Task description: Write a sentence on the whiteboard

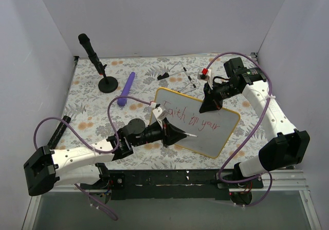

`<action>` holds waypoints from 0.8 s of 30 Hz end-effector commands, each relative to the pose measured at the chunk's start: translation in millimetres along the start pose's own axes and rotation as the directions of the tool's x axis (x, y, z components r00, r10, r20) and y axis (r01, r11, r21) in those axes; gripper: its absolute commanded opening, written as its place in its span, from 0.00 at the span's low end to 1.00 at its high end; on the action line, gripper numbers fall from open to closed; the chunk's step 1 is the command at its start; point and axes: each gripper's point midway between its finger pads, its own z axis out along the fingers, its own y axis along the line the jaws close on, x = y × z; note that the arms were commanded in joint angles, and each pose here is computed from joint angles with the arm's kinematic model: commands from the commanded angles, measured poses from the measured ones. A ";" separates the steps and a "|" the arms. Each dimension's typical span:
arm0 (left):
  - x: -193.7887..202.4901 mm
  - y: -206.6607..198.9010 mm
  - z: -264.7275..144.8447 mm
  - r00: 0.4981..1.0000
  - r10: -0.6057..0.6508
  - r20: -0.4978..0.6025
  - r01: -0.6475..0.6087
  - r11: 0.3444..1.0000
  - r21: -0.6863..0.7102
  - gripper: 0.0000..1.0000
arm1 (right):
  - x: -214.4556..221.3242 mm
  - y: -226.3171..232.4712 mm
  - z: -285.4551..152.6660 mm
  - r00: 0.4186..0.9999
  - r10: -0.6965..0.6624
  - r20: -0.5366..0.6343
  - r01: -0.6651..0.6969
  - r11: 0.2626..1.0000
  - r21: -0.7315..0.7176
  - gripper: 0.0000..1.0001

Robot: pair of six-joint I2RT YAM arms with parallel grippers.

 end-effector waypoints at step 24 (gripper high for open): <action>-2.9 11.0 -12.8 0.998 -0.009 0.068 0.012 0.999 -0.048 0.00 | -19.3 16.8 -4.9 0.992 -0.081 0.100 0.085 0.995 -0.042 0.01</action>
